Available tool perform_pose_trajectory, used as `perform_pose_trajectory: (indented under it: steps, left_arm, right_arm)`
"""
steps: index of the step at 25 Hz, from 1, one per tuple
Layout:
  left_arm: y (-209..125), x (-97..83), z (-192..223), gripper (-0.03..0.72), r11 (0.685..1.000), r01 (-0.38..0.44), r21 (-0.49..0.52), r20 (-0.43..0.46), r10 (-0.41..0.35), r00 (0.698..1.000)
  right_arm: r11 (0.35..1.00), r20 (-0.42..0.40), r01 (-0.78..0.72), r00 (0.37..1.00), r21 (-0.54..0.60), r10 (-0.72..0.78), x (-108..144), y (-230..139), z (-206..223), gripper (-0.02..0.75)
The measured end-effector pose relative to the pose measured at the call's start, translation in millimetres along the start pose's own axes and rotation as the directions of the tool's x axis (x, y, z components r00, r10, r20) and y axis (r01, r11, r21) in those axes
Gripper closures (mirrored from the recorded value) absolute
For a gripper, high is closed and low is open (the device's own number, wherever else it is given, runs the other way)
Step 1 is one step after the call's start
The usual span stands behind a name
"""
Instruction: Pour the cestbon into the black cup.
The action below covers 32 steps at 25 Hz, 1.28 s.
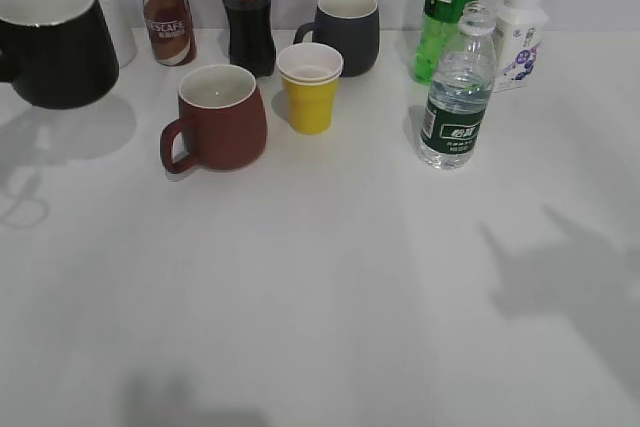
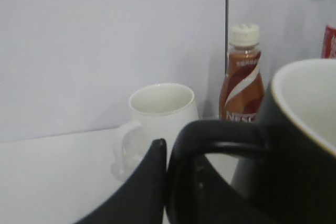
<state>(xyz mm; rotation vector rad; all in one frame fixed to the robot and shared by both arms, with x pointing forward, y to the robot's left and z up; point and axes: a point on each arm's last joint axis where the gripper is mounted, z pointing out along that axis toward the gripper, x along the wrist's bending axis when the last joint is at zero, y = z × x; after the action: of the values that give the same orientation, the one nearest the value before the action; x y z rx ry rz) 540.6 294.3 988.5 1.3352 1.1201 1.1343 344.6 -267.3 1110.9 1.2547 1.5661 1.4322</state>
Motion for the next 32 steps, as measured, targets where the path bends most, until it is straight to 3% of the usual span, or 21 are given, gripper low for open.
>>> perform_pose_trajectory:
  steps: [3, 8, 12, 19, 21, 24, 26, 28, 30, 32]
  left_arm:
    - [12.3, 0.2, -5.5, 0.642, 0.999, 0.025, -0.022, -0.004, -0.026, 1.000]
    - [23.1, 0.3, -14.7, 0.642, 1.000, 0.023, -0.011, -0.013, -0.023, 1.000]
    - [23.0, -0.4, -20.2, 0.642, 1.000, 0.025, 0.000, -0.013, -0.025, 1.000]
    - [21.7, -0.6, -21.1, 0.642, 1.000, 0.025, 0.005, -0.013, -0.025, 1.000]
    - [21.7, -0.7, -21.1, 0.642, 1.000, 0.024, 0.005, -0.012, -0.024, 1.000]
    - [21.7, -0.7, -21.1, 0.642, 1.000, 0.024, 0.005, -0.012, -0.024, 1.000]
    - [21.7, -0.7, -21.1, 0.642, 1.000, 0.024, 0.005, -0.012, -0.024, 1.000]
    - [21.8, -1.5, -21.0, 0.642, 1.000, 0.024, 0.005, -0.009, -0.023, 1.000]
    - [21.8, -1.9, -21.0, 0.642, 1.000, 0.021, 0.006, -0.006, -0.021, 1.000]
    - [21.7, -2.2, -20.9, 0.642, 1.000, 0.018, 0.006, -0.003, -0.018, 1.000]
  right_arm:
    - [0.995, -0.026, -0.093, 0.995, 0.033, 0.094, -13.2, -2.0, 48.6, 0.148]
    - [0.993, -0.049, 0.051, 0.998, 0.108, -0.045, -32.2, -23.2, 107.0, 0.148]
    - [0.977, -0.057, 0.042, 0.998, 0.208, -0.031, -40.1, -47.0, 128.4, 0.164]
    - [0.918, -0.110, -0.072, 0.986, 0.390, 0.124, -38.4, -77.0, 143.6, 0.171]
    - [0.869, -0.088, -0.081, 0.986, 0.488, 0.141, -40.6, -84.5, 146.9, 0.172]
    - [0.793, 0.068, -0.131, 0.991, 0.595, 0.113, -54.2, -91.4, 148.8, 0.172]
    - [0.814, 0.178, -0.172, 0.980, 0.556, 0.085, -62.7, -88.4, 149.2, 0.172]
    - [0.880, 0.228, -0.142, 0.973, 0.453, 0.040, -59.8, -81.4, 146.8, 0.173]
    - [0.946, 0.245, -0.066, 0.969, 0.316, -0.014, -46.4, -74.0, 140.3, 0.173]
    - [0.967, 0.193, 0.024, 0.978, 0.252, -0.075, -24.0, -80.8, 134.9, 0.173]
